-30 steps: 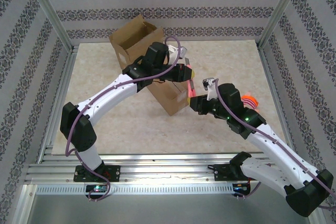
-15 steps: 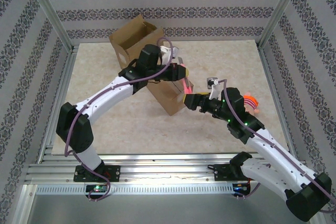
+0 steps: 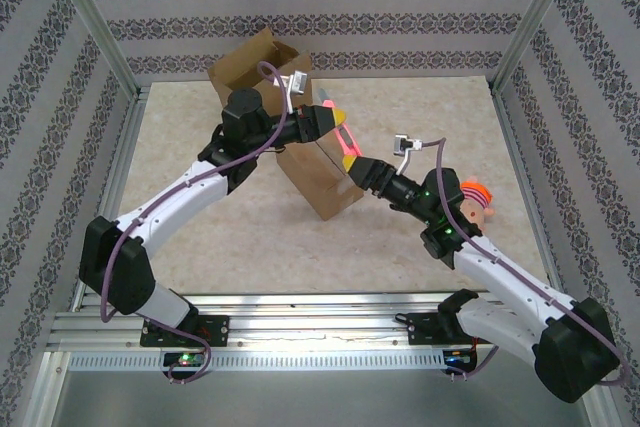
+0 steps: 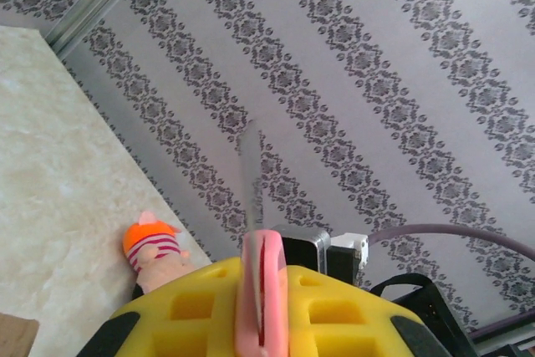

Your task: Unpack the express box

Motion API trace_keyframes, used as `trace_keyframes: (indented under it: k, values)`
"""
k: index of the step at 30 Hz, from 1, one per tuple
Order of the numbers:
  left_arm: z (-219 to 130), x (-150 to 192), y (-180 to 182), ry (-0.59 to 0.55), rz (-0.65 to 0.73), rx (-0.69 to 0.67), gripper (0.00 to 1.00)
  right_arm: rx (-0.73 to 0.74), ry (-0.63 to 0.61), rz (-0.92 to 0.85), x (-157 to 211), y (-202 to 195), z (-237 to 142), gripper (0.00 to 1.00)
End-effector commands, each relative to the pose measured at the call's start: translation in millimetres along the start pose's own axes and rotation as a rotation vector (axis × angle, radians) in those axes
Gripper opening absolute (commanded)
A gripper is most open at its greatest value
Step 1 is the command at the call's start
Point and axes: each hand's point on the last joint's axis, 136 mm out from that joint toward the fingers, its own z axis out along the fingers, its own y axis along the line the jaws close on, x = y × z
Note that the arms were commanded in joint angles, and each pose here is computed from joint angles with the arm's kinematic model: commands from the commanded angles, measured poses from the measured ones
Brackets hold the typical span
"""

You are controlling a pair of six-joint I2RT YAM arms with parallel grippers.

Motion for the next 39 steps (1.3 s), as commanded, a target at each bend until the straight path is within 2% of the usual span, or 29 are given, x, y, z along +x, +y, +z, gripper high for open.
trace_keyframes:
  k: [1,9,15,39]
  values:
    - [-5.5,-8.8,-26.2,-0.038,0.034,0.095,0.0,-0.179,-0.059,-0.031,-12.9,39.5,-0.5,0.75]
    - [-9.2,-13.0,-30.9,-0.083,0.036,0.125,0.0,-0.298,-0.114,-0.005,-25.5,59.1,6.5,0.56]
    - [-9.7,-13.0,-29.8,-0.091,0.035,0.127,0.0,-0.347,-0.127,0.013,-26.1,67.1,10.7,0.46]
    - [-11.6,-9.3,-28.9,-0.085,0.034,0.123,0.0,-0.355,-0.234,0.013,-45.2,73.8,2.3,0.29]
